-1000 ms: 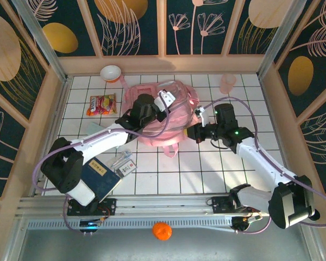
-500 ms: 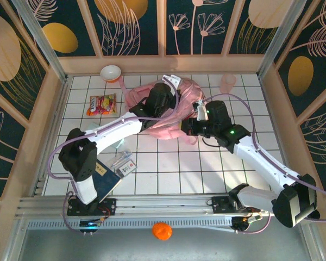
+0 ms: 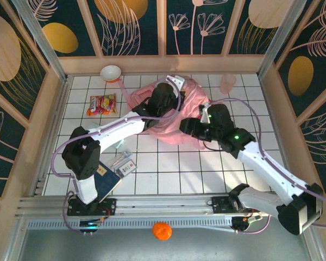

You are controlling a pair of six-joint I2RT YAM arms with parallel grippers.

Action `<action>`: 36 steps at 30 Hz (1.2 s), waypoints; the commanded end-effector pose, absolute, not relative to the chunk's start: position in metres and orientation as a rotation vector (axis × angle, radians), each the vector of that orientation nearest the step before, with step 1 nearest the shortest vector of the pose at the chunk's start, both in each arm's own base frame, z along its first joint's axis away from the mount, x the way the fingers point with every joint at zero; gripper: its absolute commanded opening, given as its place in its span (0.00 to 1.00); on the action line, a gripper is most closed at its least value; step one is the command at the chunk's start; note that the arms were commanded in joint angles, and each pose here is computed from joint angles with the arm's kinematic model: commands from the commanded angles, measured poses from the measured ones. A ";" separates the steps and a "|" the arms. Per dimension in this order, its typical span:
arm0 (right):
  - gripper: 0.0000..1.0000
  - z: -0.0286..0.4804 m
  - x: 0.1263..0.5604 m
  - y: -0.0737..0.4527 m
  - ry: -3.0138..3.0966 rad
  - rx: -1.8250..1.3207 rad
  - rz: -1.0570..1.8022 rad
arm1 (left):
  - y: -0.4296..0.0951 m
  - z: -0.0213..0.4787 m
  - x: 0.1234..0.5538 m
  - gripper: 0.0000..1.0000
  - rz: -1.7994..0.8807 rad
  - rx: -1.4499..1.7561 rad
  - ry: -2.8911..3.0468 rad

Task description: Pack the student bag

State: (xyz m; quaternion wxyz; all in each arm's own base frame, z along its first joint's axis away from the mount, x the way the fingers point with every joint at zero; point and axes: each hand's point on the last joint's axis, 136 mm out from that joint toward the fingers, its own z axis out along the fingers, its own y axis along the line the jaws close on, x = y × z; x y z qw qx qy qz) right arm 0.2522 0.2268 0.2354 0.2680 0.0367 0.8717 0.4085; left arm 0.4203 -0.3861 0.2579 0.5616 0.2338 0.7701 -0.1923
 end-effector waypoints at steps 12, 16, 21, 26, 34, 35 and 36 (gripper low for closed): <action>0.99 0.242 0.278 0.174 2.134 0.524 1.262 | -0.384 0.354 0.382 0.00 -0.758 0.757 1.402; 0.97 0.250 0.292 0.184 2.018 0.508 1.389 | -0.387 0.355 0.371 0.00 -0.805 0.804 1.369; 0.81 0.255 0.302 0.196 1.985 0.426 1.437 | -0.391 0.351 0.360 0.00 -0.846 0.873 1.354; 0.42 0.247 0.304 0.203 2.003 0.396 1.461 | -0.393 0.351 0.353 0.00 -0.872 0.907 1.345; 0.00 0.265 0.308 0.201 1.896 0.415 1.467 | -0.372 0.355 0.360 0.37 -0.849 0.798 1.476; 0.00 0.270 0.309 0.202 1.873 0.417 1.469 | -0.366 0.356 0.359 0.40 -0.840 0.783 1.510; 0.00 0.274 0.310 0.203 1.851 0.423 1.468 | -0.361 0.355 0.357 0.44 -0.827 0.771 1.547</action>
